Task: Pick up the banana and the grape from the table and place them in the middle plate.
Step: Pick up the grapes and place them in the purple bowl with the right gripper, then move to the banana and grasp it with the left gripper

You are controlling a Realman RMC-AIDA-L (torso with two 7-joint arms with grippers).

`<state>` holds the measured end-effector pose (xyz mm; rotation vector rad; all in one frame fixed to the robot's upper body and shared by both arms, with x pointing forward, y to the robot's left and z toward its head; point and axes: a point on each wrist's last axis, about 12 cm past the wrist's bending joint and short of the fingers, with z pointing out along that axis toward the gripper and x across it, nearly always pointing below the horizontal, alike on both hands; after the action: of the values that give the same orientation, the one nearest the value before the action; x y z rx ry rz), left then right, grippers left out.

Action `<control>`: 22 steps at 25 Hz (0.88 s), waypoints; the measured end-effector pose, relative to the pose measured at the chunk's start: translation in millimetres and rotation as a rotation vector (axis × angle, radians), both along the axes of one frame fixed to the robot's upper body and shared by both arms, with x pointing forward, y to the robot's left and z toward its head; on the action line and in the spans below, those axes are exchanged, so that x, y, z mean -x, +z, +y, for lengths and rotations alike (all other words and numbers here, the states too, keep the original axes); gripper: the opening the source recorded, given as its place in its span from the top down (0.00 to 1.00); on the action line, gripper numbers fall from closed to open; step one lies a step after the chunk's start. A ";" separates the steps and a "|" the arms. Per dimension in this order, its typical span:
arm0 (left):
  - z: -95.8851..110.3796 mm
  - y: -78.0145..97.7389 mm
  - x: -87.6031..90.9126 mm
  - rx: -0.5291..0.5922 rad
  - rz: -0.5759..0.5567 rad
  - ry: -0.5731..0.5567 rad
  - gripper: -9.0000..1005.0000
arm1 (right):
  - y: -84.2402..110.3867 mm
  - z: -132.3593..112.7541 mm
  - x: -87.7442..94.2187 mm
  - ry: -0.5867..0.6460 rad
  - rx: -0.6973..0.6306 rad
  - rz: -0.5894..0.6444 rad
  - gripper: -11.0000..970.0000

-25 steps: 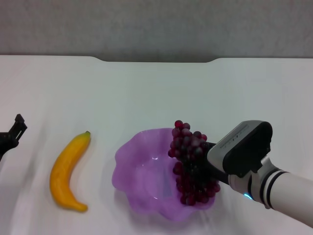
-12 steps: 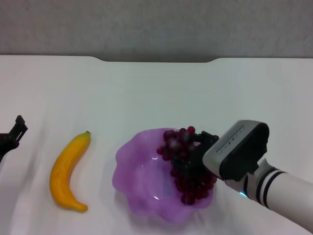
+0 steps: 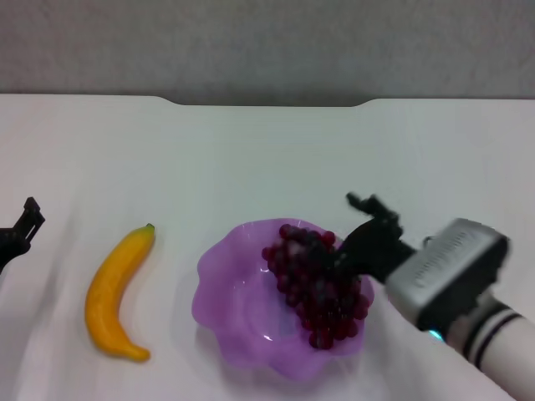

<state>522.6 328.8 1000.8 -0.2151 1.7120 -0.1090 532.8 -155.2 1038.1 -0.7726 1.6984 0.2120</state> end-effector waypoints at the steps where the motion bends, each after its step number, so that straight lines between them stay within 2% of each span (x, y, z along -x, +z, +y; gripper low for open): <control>1: -0.1 0.0 -0.1 0.000 0.000 0.000 0.11 | -1.0 -5.4 3.1 -0.016 -0.024 -0.037 0.08; 6: 0.3 -0.3 0.5 0.000 0.001 0.001 0.11 | 3.5 -35.4 13.3 -0.108 -0.186 -0.201 0.09; 9: -0.5 0.3 -0.4 0.000 -0.002 -0.002 0.11 | 3.2 -53.4 14.2 -0.139 -0.224 -0.259 0.09; 18: -4.9 2.7 -2.1 0.007 -0.019 -0.016 0.11 | -13.2 -109.0 0.9 -0.367 -0.209 -0.207 0.09; 22: -7.0 3.9 -3.2 0.012 -0.026 -0.022 0.11 | -19.4 -121.2 -1.2 -0.409 -0.181 -0.177 0.09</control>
<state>525.8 321.8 1004.7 -0.2031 1.6880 -0.1372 534.0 -276.4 1018.6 -0.2907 1.6042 0.0114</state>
